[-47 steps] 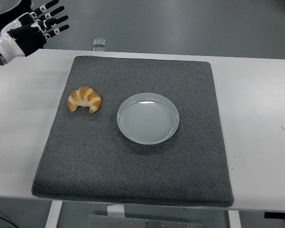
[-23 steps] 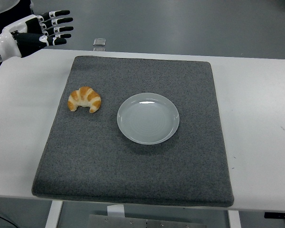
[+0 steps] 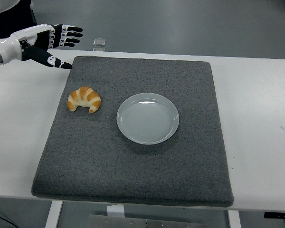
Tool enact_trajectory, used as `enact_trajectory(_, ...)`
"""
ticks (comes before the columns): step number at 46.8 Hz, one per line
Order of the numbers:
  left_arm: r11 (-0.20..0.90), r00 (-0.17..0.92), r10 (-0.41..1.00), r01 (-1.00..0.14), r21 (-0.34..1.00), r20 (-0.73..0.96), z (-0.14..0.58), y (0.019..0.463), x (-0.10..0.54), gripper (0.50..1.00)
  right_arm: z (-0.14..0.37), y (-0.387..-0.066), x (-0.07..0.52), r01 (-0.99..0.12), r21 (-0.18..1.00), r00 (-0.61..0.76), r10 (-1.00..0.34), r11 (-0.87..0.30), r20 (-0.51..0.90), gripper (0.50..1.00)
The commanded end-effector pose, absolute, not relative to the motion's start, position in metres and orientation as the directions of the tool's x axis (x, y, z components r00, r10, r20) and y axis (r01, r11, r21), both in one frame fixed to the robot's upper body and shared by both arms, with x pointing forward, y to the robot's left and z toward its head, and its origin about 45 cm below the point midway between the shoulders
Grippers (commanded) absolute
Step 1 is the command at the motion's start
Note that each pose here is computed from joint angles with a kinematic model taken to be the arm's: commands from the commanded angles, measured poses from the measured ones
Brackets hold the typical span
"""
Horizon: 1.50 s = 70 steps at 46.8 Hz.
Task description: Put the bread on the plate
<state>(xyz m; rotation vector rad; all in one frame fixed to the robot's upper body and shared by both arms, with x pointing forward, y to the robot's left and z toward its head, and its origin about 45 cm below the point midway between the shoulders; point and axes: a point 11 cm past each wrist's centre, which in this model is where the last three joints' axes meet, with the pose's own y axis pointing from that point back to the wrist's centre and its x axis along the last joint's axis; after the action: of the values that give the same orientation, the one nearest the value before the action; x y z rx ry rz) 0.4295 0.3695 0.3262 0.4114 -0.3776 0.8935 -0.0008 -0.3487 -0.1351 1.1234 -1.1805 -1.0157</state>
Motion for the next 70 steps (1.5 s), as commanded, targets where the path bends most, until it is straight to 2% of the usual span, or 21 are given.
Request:
enact_trajectory(1, 0.537, 0.533, 0.630, -0.824, 0.179, 0.565, 0.322, 0.364, 0.429, 1.000, -0.135, -0.349, -0.001, 0.014, 0.986, 0.117, -0.980, 0.165, 0.163, 0.932)
enact_trajectory(15, 0.547, 0.531, 0.519, -0.808, 0.216, 0.670, 0.314, 0.353, 0.426, 1.000, -0.135, -0.349, -0.001, 0.014, 0.986, 0.117, -0.980, 0.165, 0.163, 0.930)
enact_trajectory(28, 0.520, 0.460, 0.384, -0.824, 0.224, 0.801, 0.304, 0.349, 0.424, 1.000, -0.135, -0.349, -0.001, 0.014, 0.986, 0.117, -0.980, 0.165, 0.163, 0.930)
enact_trajectory(49, 0.513, 0.421, 0.224, -0.818, 0.261, 0.879, 0.267, 0.341, 0.415, 1.000, -0.135, -0.349, -0.001, 0.014, 0.986, 0.117, -0.980, 0.165, 0.163, 0.930)
enact_trajectory(57, 0.528, 0.448, 0.219, -0.801, 0.281, 0.867, 0.250, 0.330, 0.412, 1.000, -0.135, -0.349, -0.001, 0.014, 0.986, 0.117, -0.980, 0.165, 0.163, 0.930)
enact_trajectory(70, 0.510, 0.434, 0.207, -0.813, 0.282, 0.877, 0.238, 0.333, 0.414, 1.000, -0.135, -0.349, -0.001, 0.014, 0.986, 0.117, -0.980, 0.165, 0.163, 0.932)
